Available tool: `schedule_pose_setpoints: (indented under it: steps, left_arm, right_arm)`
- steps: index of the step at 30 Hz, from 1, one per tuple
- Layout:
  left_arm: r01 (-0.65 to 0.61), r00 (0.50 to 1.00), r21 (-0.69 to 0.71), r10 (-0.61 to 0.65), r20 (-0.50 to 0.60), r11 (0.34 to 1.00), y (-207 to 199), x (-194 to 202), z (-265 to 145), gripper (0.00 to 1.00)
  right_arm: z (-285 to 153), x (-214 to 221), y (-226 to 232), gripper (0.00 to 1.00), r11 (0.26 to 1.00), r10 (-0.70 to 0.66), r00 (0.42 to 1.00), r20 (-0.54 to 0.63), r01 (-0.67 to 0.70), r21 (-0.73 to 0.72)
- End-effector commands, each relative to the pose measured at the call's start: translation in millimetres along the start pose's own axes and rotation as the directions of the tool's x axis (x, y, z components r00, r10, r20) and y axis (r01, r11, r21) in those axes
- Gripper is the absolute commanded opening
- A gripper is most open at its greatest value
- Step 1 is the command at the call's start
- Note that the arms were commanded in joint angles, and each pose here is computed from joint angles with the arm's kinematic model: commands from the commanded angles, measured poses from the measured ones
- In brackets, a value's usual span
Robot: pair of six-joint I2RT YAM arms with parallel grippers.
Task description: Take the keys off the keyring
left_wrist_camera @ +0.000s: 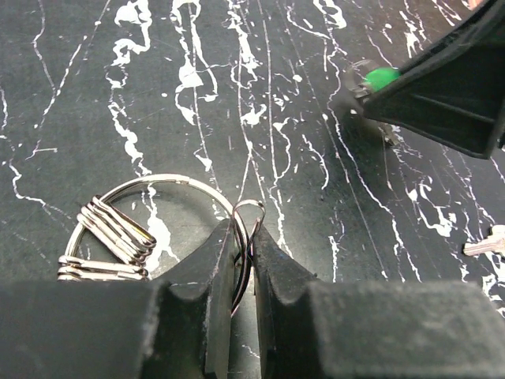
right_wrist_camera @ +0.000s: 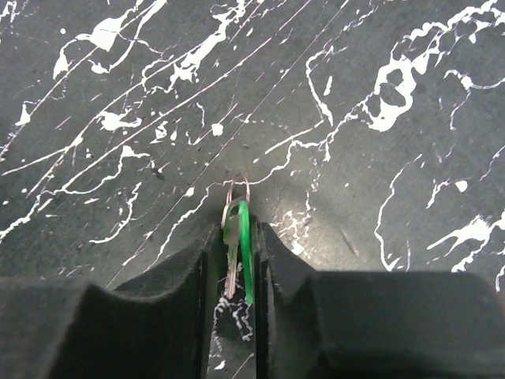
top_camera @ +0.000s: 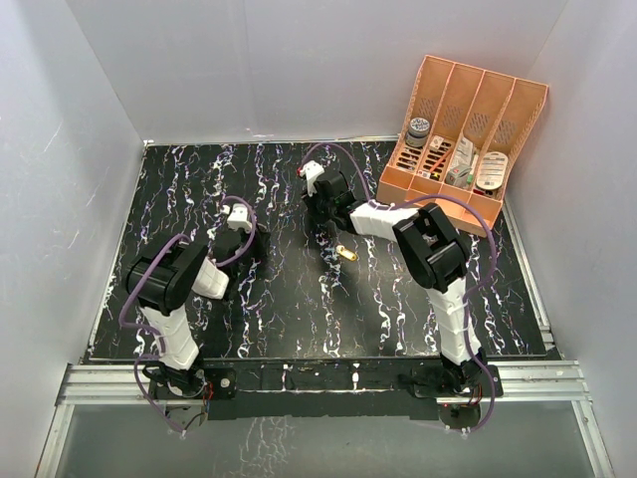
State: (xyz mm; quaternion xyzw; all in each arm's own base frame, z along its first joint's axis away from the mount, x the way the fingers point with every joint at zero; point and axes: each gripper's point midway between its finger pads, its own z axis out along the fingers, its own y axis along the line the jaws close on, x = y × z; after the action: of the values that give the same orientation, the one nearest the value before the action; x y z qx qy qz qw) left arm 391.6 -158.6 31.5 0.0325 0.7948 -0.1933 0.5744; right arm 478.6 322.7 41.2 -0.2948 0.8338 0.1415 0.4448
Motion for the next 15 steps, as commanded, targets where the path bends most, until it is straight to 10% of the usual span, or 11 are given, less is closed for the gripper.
schedule_pose_setpoints:
  steps: [1, 9, 13, 15]
  left_arm:
    - [0.025, 0.998, 0.076, -0.03, 0.06, 0.997, -17, -23, 4, 0.17]
    - [-0.01, 0.994, 0.046, 0.005, 0.109, 0.999, -15, -46, -13, 0.55]
    - [-0.043, 0.988, 0.019, 0.04, 0.151, 0.999, -14, -68, -27, 0.97]
    - [-0.06, 0.985, -0.003, 0.06, 0.159, 0.998, -13, -79, -34, 0.99]
  right_arm:
    - [2, -37, -8, 0.27, 1.0, 0.001, 0.995, 0.1, -0.003, 0.016]
    - [-15, -61, -7, 0.46, 1.0, -0.005, 0.986, 0.17, 0.003, 0.013]
    - [-35, -86, -10, 0.47, 1.0, -0.006, 0.972, 0.235, -0.001, 0.031]
    - [-51, -101, -13, 0.47, 0.999, -0.009, 0.96, 0.279, -0.005, 0.049]
